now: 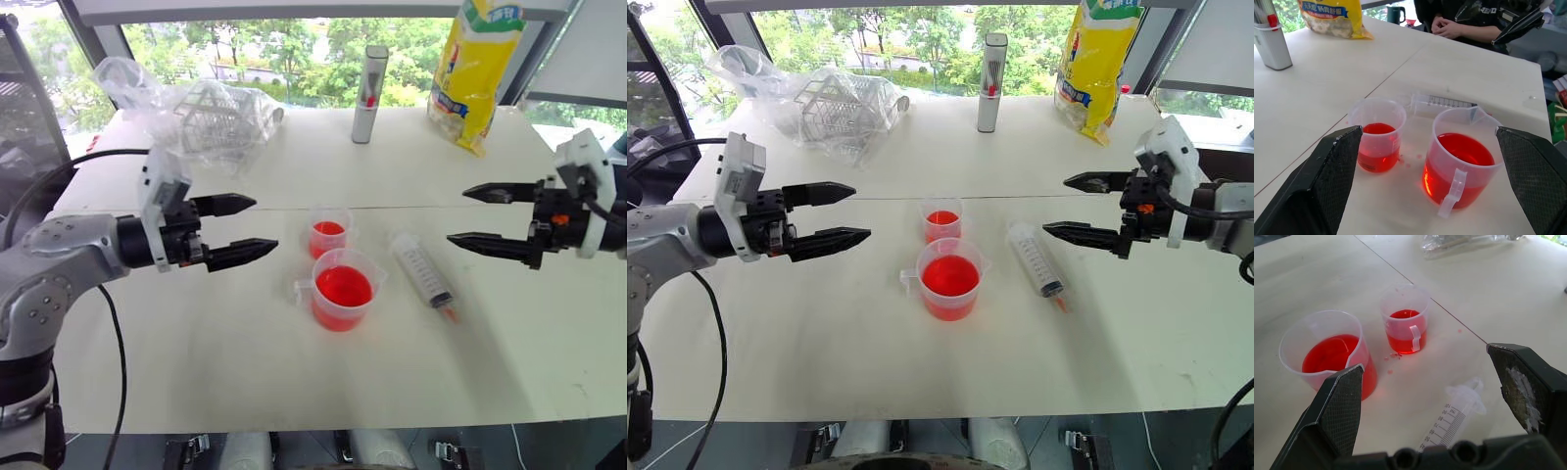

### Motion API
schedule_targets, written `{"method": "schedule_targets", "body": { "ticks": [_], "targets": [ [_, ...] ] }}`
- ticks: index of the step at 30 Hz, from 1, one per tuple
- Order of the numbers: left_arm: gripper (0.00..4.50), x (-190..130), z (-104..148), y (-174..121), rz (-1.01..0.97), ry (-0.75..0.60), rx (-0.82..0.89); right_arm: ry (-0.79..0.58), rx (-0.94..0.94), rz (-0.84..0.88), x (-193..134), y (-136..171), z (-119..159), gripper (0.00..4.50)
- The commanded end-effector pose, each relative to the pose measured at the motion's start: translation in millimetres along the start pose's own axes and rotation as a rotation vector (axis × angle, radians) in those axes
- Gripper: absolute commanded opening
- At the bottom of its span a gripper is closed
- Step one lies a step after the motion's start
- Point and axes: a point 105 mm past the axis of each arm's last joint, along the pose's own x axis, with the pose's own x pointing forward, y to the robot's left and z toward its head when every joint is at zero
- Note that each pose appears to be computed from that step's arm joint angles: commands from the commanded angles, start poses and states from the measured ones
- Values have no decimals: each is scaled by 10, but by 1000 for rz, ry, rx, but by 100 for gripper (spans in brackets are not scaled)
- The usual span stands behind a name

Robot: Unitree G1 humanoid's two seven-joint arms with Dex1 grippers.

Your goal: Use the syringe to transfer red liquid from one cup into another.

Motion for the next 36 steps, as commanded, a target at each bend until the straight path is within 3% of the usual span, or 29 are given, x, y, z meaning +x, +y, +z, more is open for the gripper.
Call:
{"method": "schedule_targets", "body": {
  "ticks": [1,25,36],
  "targets": [
    [450,-36,122,7,2,-26,37,-17,-41,-4,-49,37,99,441],
    [450,-192,167,21,3,10,40,-1,-71,34,-34,144,66,441],
    [450,-70,180,46,-26,5,53,86,-40,12,-101,85,-13,441]
  ]
}}
